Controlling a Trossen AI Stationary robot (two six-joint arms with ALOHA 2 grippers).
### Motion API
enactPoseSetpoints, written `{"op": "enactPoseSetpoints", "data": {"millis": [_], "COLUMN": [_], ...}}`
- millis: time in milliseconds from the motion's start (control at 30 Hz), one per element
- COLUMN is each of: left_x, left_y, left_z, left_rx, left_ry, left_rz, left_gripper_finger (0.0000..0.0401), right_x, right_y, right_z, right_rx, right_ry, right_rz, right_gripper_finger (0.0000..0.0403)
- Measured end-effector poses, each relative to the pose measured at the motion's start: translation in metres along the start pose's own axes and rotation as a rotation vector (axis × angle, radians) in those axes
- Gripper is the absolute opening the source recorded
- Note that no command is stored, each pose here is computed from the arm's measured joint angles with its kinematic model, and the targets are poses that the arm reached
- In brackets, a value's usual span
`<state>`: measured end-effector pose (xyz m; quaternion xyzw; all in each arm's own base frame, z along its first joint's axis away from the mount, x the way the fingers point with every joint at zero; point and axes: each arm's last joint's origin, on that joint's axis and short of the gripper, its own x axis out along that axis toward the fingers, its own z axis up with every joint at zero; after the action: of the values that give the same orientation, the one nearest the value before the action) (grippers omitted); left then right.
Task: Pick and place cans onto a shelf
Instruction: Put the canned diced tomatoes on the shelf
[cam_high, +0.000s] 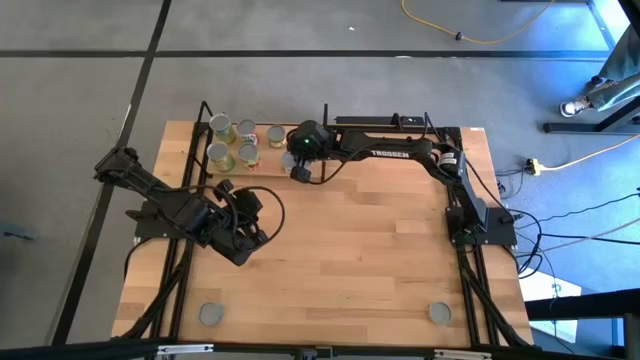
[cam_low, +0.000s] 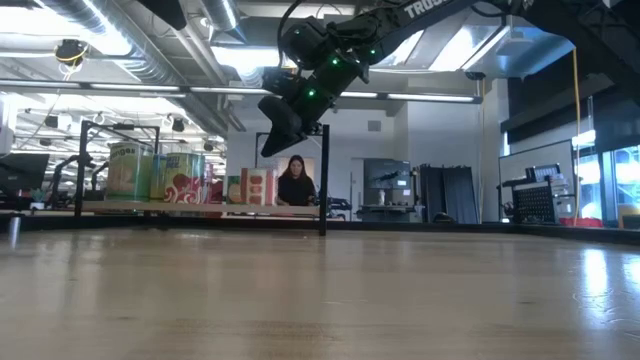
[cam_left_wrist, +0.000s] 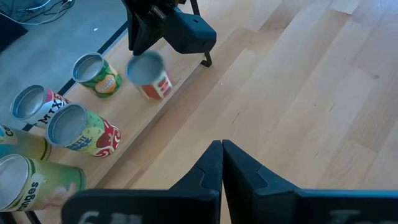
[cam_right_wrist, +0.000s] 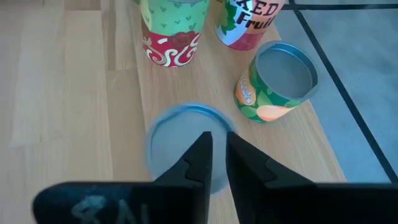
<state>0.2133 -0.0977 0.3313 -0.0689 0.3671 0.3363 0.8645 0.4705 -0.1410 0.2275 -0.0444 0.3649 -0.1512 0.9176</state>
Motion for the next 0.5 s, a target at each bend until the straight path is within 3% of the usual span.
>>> {"op": "enactPoseSetpoints", "data": {"millis": [300, 500], "left_x": [0.0, 0.0], "left_y": [0.0, 0.0], "left_z": [0.0, 0.0], "left_rx": [0.0, 0.0], "left_ry": [0.0, 0.0], "left_rz": [0.0, 0.0], "left_gripper_finger": [0.0, 0.0], "right_x": [-0.001, -0.016], "right_y": [0.0, 0.011], "right_z": [0.004, 0.01], "right_rx": [-0.028, -0.061], "right_ry": [-0.036, -0.056], "right_rz": [0.005, 0.159], "right_gripper_finger": [0.0052, 0.0012]}}
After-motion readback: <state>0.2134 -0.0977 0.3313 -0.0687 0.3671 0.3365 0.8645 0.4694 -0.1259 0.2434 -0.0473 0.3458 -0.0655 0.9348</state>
